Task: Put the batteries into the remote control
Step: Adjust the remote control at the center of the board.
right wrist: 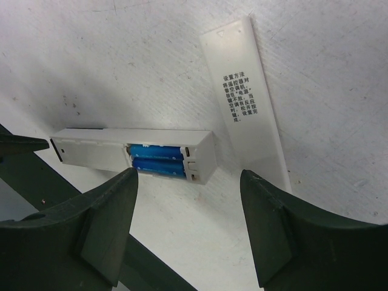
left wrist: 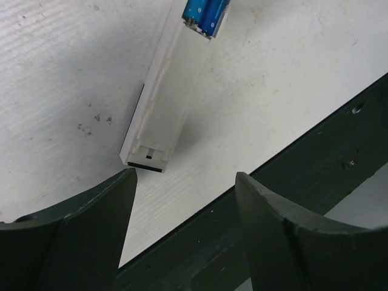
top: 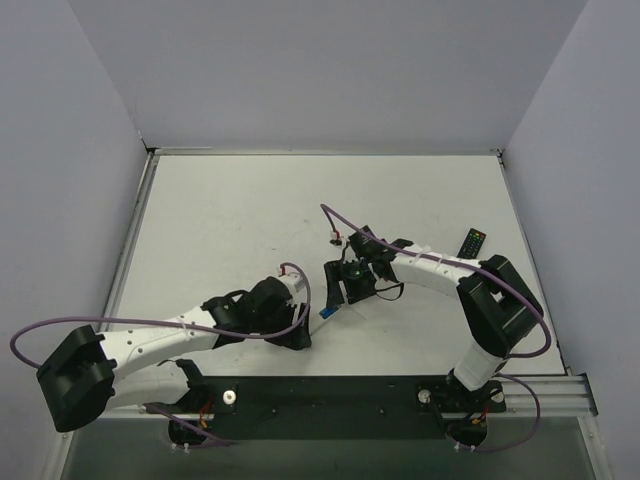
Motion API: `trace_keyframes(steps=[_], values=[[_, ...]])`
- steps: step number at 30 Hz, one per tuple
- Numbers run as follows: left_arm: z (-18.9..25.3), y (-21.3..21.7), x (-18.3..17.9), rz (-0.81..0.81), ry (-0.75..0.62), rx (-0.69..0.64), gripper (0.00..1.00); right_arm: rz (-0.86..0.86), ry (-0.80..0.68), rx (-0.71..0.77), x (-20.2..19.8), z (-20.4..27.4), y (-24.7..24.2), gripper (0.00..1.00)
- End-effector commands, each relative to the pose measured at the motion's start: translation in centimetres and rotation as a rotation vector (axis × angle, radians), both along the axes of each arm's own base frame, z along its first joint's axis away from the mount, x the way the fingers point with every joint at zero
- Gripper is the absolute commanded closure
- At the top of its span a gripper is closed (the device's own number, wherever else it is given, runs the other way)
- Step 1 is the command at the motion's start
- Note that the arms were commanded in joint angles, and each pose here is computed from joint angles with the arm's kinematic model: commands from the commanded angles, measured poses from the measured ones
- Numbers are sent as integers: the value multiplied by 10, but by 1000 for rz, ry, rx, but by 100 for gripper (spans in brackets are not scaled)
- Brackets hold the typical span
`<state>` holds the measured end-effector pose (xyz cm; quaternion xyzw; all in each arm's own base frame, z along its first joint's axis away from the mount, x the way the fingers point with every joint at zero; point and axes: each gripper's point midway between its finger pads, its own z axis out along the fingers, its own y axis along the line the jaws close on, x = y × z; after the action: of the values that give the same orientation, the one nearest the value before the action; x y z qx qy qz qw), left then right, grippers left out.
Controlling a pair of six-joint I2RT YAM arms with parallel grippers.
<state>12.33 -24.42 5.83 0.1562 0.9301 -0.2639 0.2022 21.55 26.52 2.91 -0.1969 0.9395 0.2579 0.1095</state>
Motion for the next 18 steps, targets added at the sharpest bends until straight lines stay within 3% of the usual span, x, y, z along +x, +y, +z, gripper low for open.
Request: trace_keyframes(steps=[1, 7, 18], values=[[-4, -14, -6, -48, 71, -54, 25, 22, -22, 27, 6, 8, 10, 37], [-17, -7, 0, -16, 84, -23, 26, 41, -6, 29, 0, 6, 13, 37], [-4, 14, 54, 159, -12, -92, 27, 91, 29, 23, -38, 3, 21, 38]])
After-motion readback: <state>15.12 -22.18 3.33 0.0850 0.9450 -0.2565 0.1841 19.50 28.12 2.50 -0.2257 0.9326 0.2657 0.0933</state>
